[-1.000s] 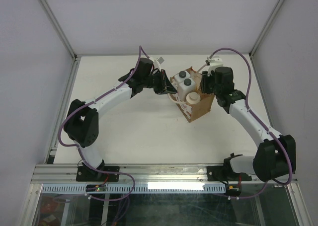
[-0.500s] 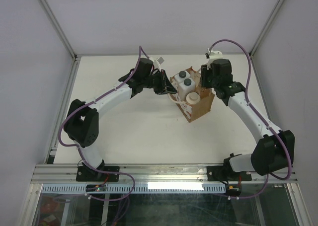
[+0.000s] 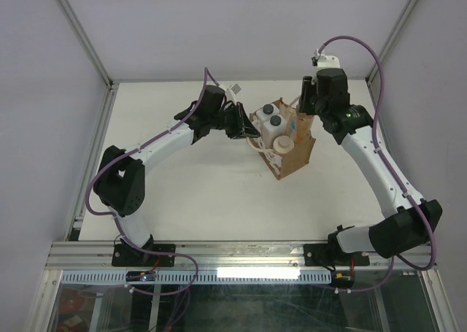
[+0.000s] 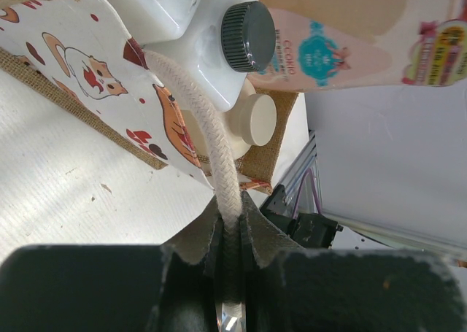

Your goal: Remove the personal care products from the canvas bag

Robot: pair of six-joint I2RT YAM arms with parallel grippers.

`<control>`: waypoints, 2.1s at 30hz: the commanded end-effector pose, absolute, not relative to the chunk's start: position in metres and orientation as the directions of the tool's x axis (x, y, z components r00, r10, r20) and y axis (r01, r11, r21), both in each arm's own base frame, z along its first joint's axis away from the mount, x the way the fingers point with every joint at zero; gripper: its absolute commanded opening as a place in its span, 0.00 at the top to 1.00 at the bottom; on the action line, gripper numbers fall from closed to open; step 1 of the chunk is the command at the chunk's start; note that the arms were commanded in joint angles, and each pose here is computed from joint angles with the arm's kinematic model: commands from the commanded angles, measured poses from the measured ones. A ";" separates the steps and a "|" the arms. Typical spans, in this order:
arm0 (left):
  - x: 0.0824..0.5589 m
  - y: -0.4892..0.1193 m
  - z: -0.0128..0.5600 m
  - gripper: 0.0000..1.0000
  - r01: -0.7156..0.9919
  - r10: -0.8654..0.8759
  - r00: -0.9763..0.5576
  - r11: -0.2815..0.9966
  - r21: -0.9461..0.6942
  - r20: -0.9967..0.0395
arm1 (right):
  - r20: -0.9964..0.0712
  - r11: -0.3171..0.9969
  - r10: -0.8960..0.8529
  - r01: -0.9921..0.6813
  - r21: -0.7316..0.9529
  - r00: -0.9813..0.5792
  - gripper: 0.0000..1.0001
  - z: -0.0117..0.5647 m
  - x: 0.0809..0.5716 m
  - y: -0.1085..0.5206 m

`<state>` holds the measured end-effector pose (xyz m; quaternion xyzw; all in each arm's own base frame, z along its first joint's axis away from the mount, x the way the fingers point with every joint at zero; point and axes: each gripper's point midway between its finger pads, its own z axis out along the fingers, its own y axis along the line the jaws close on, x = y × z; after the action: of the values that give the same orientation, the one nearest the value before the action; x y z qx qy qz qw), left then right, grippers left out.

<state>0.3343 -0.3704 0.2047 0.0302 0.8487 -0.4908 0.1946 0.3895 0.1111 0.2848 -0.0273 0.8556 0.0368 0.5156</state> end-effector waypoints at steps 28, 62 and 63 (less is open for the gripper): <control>0.336 -0.374 0.232 1.00 0.300 -0.139 -0.905 0.461 -0.835 -0.402 | -0.971 0.973 0.128 0.217 0.083 -0.204 1.00 0.444 0.371 0.012; 0.344 -0.369 0.228 1.00 0.370 -0.037 -0.896 0.488 -0.791 -0.443 | -0.976 0.981 0.047 0.193 0.005 -0.213 1.00 0.288 0.524 -0.067; 0.344 -0.369 0.228 1.00 0.370 -0.037 -0.896 0.488 -0.790 -0.443 | -0.975 0.981 0.045 0.193 0.001 -0.220 1.00 0.284 0.524 -0.067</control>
<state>0.3382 -0.3679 0.2089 0.0777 0.8517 -0.4838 0.1856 0.4962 -0.0636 0.2068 0.0919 0.8540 -0.0608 0.5084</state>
